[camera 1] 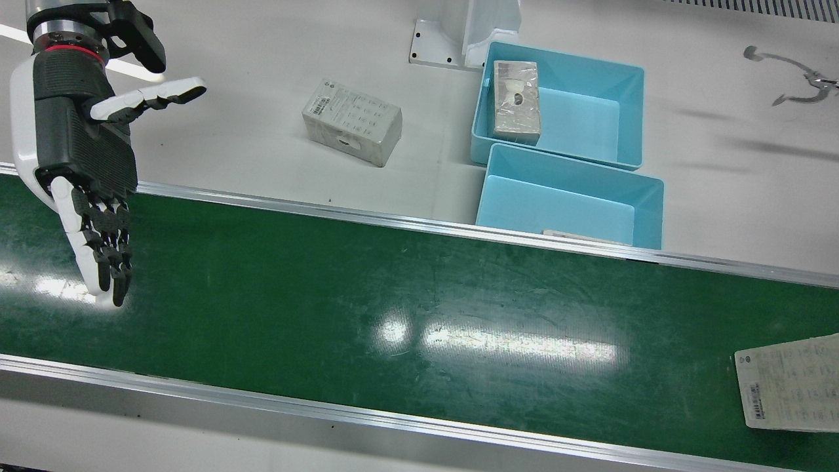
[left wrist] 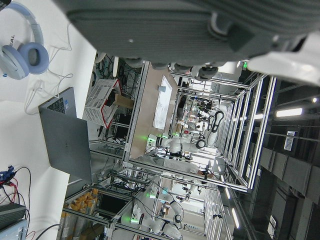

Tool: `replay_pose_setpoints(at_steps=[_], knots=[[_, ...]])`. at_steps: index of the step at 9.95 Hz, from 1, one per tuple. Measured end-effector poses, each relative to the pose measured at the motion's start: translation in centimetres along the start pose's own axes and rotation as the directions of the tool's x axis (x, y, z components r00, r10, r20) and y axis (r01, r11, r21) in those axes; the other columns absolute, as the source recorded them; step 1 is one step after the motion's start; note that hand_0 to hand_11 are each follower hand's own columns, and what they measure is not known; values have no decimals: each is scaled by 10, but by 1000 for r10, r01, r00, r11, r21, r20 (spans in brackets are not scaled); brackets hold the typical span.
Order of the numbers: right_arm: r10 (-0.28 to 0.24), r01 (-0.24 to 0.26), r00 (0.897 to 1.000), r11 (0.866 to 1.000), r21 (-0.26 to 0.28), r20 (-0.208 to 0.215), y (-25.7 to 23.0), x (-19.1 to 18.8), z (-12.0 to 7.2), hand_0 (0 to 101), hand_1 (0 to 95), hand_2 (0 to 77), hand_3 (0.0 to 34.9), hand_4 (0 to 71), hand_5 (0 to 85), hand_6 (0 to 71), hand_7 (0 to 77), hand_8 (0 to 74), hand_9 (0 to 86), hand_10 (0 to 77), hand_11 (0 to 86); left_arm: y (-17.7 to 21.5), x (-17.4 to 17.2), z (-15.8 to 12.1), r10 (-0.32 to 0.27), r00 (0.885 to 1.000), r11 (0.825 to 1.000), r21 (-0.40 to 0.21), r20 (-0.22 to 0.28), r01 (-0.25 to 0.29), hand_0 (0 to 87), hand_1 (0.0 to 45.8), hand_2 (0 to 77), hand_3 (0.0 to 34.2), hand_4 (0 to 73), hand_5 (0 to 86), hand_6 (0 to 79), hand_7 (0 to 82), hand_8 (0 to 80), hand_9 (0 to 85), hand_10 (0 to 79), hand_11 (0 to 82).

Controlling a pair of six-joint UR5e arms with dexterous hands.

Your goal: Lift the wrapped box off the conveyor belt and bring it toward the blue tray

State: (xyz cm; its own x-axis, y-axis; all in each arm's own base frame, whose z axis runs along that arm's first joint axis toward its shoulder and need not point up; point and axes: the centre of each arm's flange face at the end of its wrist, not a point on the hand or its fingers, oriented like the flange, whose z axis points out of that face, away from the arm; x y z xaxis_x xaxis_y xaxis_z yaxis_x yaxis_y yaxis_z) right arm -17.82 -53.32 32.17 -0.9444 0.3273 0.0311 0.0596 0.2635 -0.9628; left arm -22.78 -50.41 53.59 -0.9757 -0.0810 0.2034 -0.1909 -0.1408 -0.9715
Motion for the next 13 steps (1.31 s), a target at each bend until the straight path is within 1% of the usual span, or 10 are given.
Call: replay_pose_setpoints(at_steps=[1,4,8,9,13], knots=[[-1,1,1000,1000,3,-1,-1,1,2,460,115,76,23,33,38,0,5,16,11,5,11,0,0,0,0,1000,1000,0,0,0,0,0,11,0,0,11,0,0,0,0,0,0],[-1,1,1000,1000,2,-1,1,3,10,460,109,76,23,33,38,0,5,16,11,5,11,0,0,0,0,1000,1000,0,0,0,0,0,5,0,0,11,0,0,0,0,0,0],[-3,3,1000,1000,2,-2,2,4,12,459,109,71,24,33,38,0,5,16,11,5,11,0,0,0,0,1000,1000,0,0,0,0,0,5,0,0,11,0,5,0,0,5,0],[-2,2,1000,1000,1,0,2,3,12,459,109,71,42,33,44,0,5,16,11,0,11,0,0,0,0,1000,1000,0,0,0,0,0,5,0,0,11,0,0,0,0,0,0],[-4,4,1000,1000,2,0,2,5,14,460,104,71,41,33,49,0,5,16,11,5,11,0,0,0,0,1000,1000,0,0,0,0,0,5,0,0,11,0,5,0,0,0,0]])
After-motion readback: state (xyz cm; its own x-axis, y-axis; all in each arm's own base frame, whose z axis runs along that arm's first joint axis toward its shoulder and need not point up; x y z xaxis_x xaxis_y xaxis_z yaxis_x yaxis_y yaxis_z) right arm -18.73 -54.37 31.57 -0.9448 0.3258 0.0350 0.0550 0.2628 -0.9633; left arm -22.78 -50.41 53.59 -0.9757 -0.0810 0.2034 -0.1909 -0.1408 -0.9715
